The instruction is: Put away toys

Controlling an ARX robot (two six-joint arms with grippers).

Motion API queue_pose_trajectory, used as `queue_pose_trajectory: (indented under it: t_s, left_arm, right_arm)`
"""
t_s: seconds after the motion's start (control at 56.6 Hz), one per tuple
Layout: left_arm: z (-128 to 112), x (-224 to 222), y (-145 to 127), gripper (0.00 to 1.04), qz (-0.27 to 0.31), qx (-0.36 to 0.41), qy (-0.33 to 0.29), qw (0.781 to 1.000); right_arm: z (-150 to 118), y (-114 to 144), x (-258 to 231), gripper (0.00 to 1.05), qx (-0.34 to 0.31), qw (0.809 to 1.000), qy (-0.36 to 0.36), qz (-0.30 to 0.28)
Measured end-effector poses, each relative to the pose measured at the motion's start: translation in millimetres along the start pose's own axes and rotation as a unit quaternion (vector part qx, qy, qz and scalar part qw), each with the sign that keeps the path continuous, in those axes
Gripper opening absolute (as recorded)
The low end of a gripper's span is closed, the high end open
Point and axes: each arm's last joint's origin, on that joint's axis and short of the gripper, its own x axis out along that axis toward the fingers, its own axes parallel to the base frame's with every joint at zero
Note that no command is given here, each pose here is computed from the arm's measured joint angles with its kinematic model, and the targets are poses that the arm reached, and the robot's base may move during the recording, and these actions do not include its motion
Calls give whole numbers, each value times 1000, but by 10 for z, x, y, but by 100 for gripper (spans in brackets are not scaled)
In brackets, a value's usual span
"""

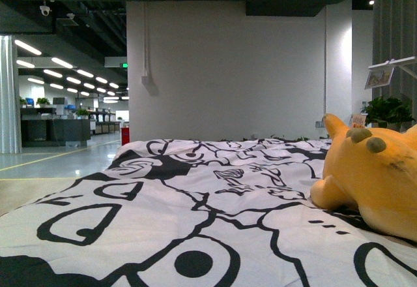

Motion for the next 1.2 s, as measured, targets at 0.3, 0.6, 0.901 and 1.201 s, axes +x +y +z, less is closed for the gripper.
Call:
queue_pose_trajectory:
  t_s: [0.3, 0.6, 0.901, 1.201]
  left_arm:
    - [0, 0, 0, 98, 0, 0, 0, 1000]
    - [0, 0, 0, 98, 0, 0, 0, 1000]
    - [0, 0, 0, 98, -1, 0, 0, 1000]
    - [0, 0, 0, 98, -1, 0, 0, 1000]
  right_arm:
    - [63, -45, 161, 98, 74, 992, -21, -104]
    - [507, 0, 678, 98, 69, 989, -89, -94]
    - [611, 90, 1320, 98, 42, 988, -87, -117]
    - [815, 148, 1743, 98, -3, 984, -110, -143]
